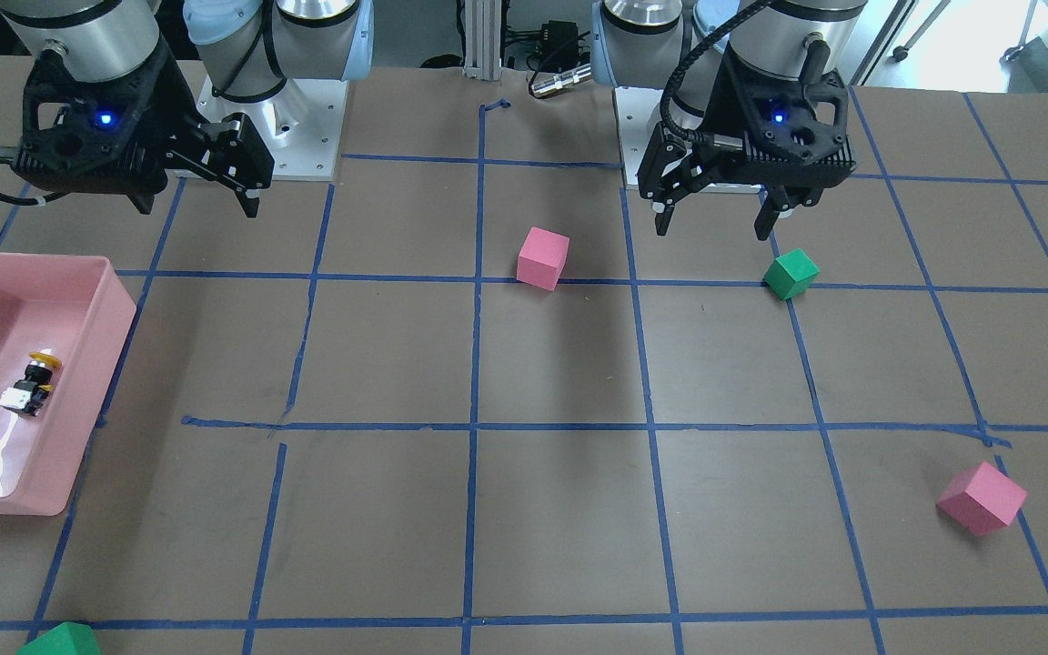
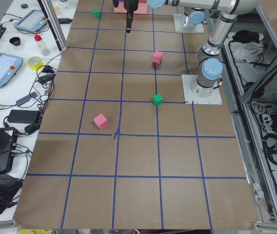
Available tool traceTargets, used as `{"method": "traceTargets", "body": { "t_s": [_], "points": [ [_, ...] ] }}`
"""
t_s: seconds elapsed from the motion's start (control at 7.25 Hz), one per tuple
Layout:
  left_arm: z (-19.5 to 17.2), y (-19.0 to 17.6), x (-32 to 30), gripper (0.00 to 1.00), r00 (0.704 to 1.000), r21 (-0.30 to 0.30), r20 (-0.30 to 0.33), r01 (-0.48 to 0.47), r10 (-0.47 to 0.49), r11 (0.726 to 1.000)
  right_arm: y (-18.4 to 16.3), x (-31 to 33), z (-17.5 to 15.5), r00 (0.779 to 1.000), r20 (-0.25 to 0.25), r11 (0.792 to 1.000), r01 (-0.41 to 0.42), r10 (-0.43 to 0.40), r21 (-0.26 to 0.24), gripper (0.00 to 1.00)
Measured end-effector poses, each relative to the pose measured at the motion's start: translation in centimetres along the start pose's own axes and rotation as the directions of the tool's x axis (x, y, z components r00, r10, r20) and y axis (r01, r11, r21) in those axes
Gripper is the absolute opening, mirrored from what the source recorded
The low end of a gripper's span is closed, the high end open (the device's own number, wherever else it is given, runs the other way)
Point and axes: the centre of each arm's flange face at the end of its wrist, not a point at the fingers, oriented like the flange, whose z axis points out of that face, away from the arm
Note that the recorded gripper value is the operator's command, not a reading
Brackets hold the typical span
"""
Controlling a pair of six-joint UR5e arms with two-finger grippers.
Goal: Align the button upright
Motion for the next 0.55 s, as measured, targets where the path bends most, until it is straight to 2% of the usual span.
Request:
{"method": "traceTargets", "body": {
  "t_s": [0.55],
  "points": [
    [0.03,-0.04,-0.03,1.0,1.0,0.0,0.0,0.001,-0.001,1.0,-0.4,0.47,0.21,1.0,-0.011,1.0,-0.011,0.011,0.003,1.0]
  ]
}}
